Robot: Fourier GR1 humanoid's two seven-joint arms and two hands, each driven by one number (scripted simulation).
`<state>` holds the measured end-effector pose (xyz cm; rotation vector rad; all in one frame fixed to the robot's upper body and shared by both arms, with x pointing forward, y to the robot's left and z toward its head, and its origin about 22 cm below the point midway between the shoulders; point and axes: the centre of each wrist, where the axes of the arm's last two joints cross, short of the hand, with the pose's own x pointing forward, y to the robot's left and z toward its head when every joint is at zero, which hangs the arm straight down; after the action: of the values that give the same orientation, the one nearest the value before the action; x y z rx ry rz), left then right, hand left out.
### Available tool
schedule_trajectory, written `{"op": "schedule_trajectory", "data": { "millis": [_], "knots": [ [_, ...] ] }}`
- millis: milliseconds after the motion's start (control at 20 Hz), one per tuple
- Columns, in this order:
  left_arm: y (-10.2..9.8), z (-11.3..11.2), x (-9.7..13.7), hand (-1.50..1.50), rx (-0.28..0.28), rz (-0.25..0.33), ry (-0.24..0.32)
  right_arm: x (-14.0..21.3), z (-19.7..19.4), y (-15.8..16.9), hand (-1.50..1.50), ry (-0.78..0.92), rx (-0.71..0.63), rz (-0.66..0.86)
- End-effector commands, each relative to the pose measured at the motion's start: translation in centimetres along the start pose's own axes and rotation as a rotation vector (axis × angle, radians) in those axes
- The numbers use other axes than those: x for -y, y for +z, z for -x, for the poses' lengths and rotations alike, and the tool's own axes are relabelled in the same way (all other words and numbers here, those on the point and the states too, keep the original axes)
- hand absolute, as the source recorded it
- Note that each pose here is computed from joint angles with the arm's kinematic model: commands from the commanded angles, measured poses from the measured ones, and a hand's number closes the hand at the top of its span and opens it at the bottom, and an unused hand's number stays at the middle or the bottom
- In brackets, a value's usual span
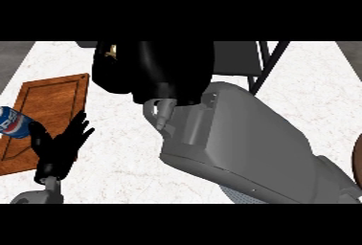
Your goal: Pick the cupcake from the placemat and place it in the tiered shelf
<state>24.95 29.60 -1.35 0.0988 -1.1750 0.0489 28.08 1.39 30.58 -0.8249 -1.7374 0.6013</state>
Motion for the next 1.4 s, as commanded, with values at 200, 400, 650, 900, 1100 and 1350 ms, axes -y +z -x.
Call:
{"op": "schedule_trajectory", "data": {
  "millis": [200, 400, 650, 900, 1100, 1350],
  "knots": [
    [0.1, 1.2, -0.1, 0.0, -0.073, 0.007, -0.008, 6.7, -1.6, -5.3, 1.5, 0.01, -0.21, 0.09],
    [0.5, 0.5, 0.7, 0.0, -0.061, 0.014, 0.004, 8.9, 0.0, -7.6, 1.5, 0.017, -0.213, 0.114],
    [-0.7, 1.2, 1.2, 0.0, -0.069, 0.001, -0.017, 8.1, 0.1, -10.4, 1.5, 0.05, -0.229, 0.086],
    [-0.4, 1.7, -0.7, 0.0, -0.056, 0.004, -0.008, 8.0, 3.6, -12.7, 1.5, 0.067, -0.205, 0.006],
    [0.2, 1.5, -0.9, 0.0, -0.04, 0.01, -0.018, 7.6, 4.3, -13.7, 1.5, 0.118, -0.201, 0.004],
    [-0.5, 0.9, 1.5, 0.0, -0.068, 0.036, -0.012, 7.9, 5.8, -15.6, 1.5, 0.147, -0.215, 0.012]
  ]
}}
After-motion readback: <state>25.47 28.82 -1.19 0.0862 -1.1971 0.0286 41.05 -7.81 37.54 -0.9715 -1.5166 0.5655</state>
